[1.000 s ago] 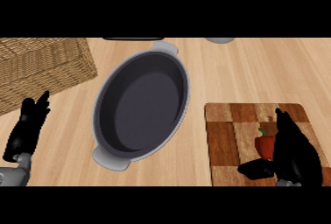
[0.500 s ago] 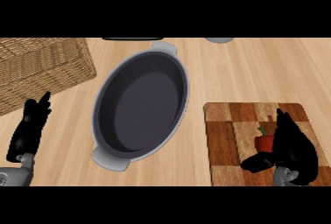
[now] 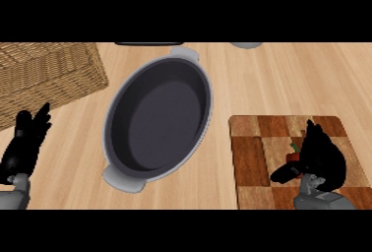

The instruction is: Pick the bell pepper from the cutting board and place it in the pot

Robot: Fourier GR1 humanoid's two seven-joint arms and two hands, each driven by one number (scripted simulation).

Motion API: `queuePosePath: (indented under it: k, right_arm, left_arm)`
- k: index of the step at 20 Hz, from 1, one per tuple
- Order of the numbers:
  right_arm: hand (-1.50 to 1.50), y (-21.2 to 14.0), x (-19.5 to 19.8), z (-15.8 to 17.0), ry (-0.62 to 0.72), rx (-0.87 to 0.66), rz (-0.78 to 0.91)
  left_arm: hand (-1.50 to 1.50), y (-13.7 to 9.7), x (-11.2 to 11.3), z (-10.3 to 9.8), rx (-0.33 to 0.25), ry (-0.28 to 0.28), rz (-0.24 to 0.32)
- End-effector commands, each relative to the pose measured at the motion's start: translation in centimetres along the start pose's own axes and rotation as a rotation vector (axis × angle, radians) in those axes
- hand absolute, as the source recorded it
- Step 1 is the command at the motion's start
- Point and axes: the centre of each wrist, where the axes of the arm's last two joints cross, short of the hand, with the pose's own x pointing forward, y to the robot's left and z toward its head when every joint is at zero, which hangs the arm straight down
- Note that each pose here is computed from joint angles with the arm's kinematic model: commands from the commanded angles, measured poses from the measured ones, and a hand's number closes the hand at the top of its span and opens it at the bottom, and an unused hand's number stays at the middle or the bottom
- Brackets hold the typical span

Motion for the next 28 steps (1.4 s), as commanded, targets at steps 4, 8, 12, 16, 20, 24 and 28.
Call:
queuePosePath:
  k: [4,8,12,16,20,24,28]
  right_arm:
    - [-1.50,-1.1,1.0,0.7,0.119,0.009,0.027]
    - [-1.50,1.2,-1.7,-2.8,0.131,0.059,0.028]
    - [-1.50,2.1,-1.5,-2.2,0.132,0.074,0.019]
    - [-1.50,2.3,-1.9,-4.3,0.144,0.100,0.009]
    - [-1.50,2.3,-2.5,-5.2,0.127,0.081,-0.034]
    - [-1.50,2.8,-2.2,-4.3,0.124,0.104,-0.011]
    - [-1.50,5.9,-4.2,-4.1,0.147,0.099,-0.016]
  left_arm:
    - [0.00,1.0,-0.7,-1.1,0.014,-0.008,0.010]
    - [0.00,0.4,-0.9,-0.2,0.014,-0.009,-0.006]
    - [0.00,0.7,-0.1,0.8,-0.014,-0.001,0.001]
    - [0.00,-1.9,-0.5,1.4,0.001,-0.009,0.014]
    - [0.00,-0.8,-0.5,-1.1,-0.016,-0.011,0.015]
    - [0.00,0.6,0.2,0.7,0.024,-0.006,-0.018]
    - [0.00,0.8,-0.5,-1.3,0.013,-0.012,-0.011]
